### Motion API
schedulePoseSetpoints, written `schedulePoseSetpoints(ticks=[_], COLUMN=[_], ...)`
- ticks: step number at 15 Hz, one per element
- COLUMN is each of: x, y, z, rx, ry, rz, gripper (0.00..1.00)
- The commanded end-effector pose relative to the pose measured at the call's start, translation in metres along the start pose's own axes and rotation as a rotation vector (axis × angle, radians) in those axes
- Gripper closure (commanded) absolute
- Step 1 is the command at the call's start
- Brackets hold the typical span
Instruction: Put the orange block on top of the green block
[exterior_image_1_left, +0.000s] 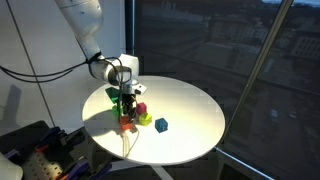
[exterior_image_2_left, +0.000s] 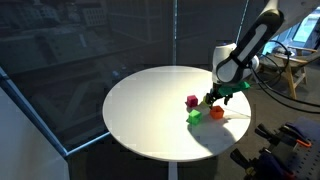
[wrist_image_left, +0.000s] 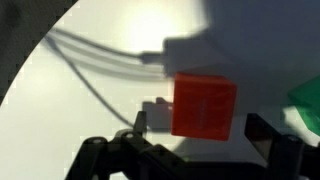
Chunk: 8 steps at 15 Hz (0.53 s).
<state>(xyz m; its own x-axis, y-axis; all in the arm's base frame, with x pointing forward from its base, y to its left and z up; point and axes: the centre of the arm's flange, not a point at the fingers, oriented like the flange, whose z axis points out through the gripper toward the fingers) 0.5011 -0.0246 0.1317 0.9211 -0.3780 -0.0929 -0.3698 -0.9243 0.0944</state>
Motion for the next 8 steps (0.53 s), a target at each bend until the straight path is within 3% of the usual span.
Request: schedulePoseSetpoints(ticks=[1,8], x=[0.012,0.018], y=[-0.001,-0.003], z=[0.008,0.022], rx=[0.007,-0.008], ry=[0.005,-0.013], rz=[0.008,0.009], gripper=[0.0,0.0])
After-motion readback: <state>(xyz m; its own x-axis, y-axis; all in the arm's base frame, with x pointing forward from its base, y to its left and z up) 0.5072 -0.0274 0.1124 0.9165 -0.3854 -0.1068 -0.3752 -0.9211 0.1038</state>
